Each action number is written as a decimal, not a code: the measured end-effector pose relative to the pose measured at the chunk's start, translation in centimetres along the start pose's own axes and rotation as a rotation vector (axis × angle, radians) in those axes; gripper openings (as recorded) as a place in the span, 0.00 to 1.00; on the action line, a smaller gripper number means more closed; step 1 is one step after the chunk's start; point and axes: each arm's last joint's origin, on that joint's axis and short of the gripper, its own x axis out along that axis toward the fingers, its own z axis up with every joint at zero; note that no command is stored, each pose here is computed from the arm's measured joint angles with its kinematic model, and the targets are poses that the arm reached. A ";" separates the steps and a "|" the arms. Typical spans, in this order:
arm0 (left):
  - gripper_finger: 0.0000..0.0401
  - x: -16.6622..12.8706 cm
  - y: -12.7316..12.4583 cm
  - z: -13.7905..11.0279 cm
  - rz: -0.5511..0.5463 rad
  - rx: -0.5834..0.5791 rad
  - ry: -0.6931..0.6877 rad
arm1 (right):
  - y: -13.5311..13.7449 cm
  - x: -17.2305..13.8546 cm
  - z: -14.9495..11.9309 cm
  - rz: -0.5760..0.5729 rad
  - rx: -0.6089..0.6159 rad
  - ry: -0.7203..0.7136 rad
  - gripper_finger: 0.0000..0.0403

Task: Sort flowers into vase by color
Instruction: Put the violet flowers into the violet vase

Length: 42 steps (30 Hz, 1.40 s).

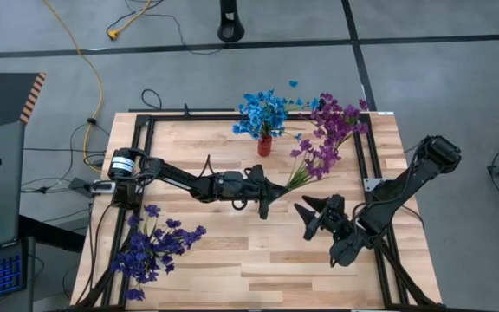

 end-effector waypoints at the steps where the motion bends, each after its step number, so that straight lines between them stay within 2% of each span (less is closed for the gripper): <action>1: 0.00 0.0 0.0 0.0 -0.001 0.000 -0.002 | 0.0 0.1 0.0 -0.005 0.000 -0.010 0.61; 9: 0.00 -0.1 -1.0 0.3 -0.057 0.033 -0.047 | -0.1 1.8 0.6 -0.054 0.048 -0.039 0.61; 13: 0.00 -0.2 -1.4 0.1 -0.067 0.040 -0.045 | -0.1 2.4 0.9 -0.070 0.025 -0.049 0.61; 24: 0.00 -0.3 -2.1 -0.1 -0.088 0.057 -0.047 | 2.1 2.6 2.0 0.022 -0.082 -0.047 0.61; 32: 0.00 -0.4 -2.8 -0.3 -0.102 0.069 -0.045 | 1.9 3.9 2.5 0.024 -0.076 -0.024 0.60; 36: 0.00 -0.4 -2.7 -0.4 -0.100 0.074 -0.041 | 1.8 4.3 2.6 0.021 -0.074 -0.020 0.55; 42: 0.00 -0.4 -2.8 -0.4 -0.103 0.074 -0.040 | 1.8 4.3 2.5 0.022 -0.076 -0.019 0.37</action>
